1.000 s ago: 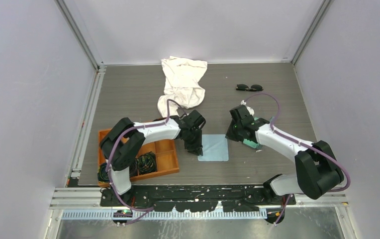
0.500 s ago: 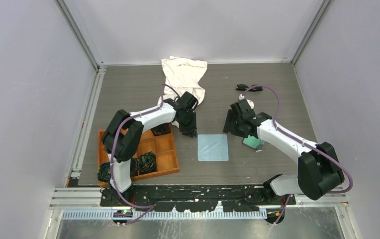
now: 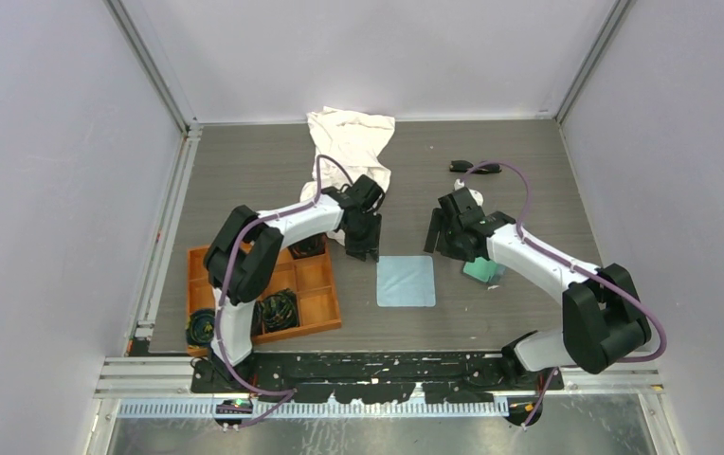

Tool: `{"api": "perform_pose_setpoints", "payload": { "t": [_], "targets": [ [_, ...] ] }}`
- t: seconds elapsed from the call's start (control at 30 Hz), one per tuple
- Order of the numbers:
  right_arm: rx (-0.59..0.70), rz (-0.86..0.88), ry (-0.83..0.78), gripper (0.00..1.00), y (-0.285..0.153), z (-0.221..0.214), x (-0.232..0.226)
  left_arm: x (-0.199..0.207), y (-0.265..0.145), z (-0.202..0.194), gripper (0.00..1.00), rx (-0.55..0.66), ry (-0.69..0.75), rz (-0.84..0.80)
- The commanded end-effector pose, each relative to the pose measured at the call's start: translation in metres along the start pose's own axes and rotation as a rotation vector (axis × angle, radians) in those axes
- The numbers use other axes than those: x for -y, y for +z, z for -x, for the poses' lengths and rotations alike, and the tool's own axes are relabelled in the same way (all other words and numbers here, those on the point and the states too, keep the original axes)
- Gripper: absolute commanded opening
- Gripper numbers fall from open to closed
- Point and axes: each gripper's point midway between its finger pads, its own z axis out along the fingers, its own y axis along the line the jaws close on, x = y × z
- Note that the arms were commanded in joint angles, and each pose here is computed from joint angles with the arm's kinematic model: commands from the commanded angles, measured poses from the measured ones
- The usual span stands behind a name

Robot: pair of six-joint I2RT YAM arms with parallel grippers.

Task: Organize the sunglasses
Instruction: Adjust the glasses cleaning cloth at the center of the board, then fold the glasses cleaning cloth at the center of the board.

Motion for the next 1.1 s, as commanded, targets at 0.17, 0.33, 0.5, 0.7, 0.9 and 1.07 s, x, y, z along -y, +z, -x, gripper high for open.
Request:
{"api": "perform_pose_setpoints", "payload": {
  "t": [0.17,0.33,0.5,0.7,0.9,1.07],
  "targets": [
    [0.019,0.018,0.003,0.69,0.000,0.004,-0.002,0.010,0.014,0.010,0.30,0.022,0.063,0.026],
    [0.028,0.012,0.009,0.69,-0.001,0.004,0.000,0.010,0.020,0.007,0.22,0.007,0.064,0.044],
    [0.033,-0.003,0.015,0.69,0.000,0.006,0.004,0.015,0.022,-0.002,0.19,-0.019,0.059,0.029],
    [0.001,0.043,0.004,0.70,0.007,0.004,-0.004,0.016,0.025,-0.006,0.14,-0.028,0.060,0.034],
    [-0.044,0.041,-0.021,0.63,0.018,0.000,-0.003,0.016,0.025,-0.003,0.01,-0.024,0.060,0.042],
    [-0.067,0.027,-0.041,0.52,0.029,-0.002,-0.002,0.021,0.022,-0.003,0.01,-0.028,0.056,0.024]
  ]
}}
